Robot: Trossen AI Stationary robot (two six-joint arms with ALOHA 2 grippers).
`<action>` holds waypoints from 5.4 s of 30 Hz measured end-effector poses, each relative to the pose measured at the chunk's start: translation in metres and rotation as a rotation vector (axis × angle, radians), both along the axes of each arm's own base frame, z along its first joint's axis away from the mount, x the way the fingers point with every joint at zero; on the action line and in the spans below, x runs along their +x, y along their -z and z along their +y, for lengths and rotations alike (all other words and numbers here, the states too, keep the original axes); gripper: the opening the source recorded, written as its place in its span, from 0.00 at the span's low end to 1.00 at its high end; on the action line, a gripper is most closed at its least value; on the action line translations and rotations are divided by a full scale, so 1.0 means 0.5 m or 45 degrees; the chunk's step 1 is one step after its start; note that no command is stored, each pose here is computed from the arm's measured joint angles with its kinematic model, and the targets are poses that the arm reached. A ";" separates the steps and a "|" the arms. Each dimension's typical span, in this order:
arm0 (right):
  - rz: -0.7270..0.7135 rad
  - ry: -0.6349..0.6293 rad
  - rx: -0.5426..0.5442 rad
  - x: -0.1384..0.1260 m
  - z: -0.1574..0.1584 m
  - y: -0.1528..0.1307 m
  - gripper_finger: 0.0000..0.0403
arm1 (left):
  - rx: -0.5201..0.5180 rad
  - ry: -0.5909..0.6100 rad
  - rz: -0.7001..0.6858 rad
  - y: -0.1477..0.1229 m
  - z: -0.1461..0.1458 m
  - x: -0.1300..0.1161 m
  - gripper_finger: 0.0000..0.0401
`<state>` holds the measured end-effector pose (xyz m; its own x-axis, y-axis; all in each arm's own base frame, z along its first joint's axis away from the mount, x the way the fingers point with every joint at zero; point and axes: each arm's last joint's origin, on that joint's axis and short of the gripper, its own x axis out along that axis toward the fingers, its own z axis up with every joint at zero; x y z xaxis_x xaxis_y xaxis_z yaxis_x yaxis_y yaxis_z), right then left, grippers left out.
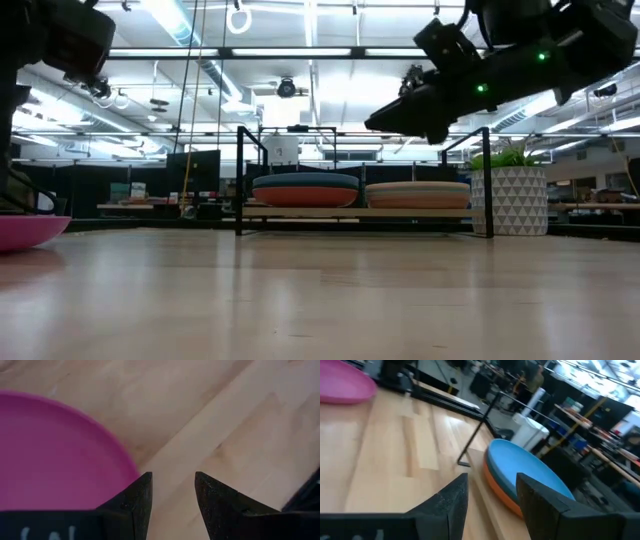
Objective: Place and stack plates onto a shelf
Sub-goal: Stack the pink plate on top of the stacked plates on the shelf, then return to Home Position
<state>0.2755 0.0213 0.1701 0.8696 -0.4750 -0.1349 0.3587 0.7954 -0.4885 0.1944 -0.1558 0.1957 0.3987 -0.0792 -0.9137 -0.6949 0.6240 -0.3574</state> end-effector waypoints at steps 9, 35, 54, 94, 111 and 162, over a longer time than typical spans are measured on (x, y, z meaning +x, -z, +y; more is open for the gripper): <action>0.025 -0.138 0.016 -0.011 0.003 0.015 0.43 | 0.056 -0.087 0.196 0.021 -0.026 0.028 0.39; -0.015 -0.244 0.048 -0.005 -0.017 0.010 0.42 | 0.180 -0.023 0.433 0.101 -0.037 0.035 0.25; 0.048 -0.256 0.123 -0.008 -0.012 0.023 0.42 | 0.477 0.977 0.024 -0.109 -0.093 0.135 0.04; 0.081 -0.004 0.041 -0.070 0.087 0.059 0.42 | 1.172 1.147 0.180 -0.149 0.443 0.314 0.04; 0.079 0.002 0.085 -0.073 0.088 0.063 0.42 | 1.102 0.979 0.259 -0.097 0.489 0.333 0.18; -0.395 -0.172 0.560 -0.256 0.033 0.040 0.26 | 0.935 0.891 -0.789 -0.063 0.322 0.015 0.35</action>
<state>0.1475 0.0376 0.1502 0.9495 -0.3130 -0.0234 0.3134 0.9496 0.0122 0.2018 0.0053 0.2271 0.8673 0.0065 -0.4977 0.0438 0.9951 0.0892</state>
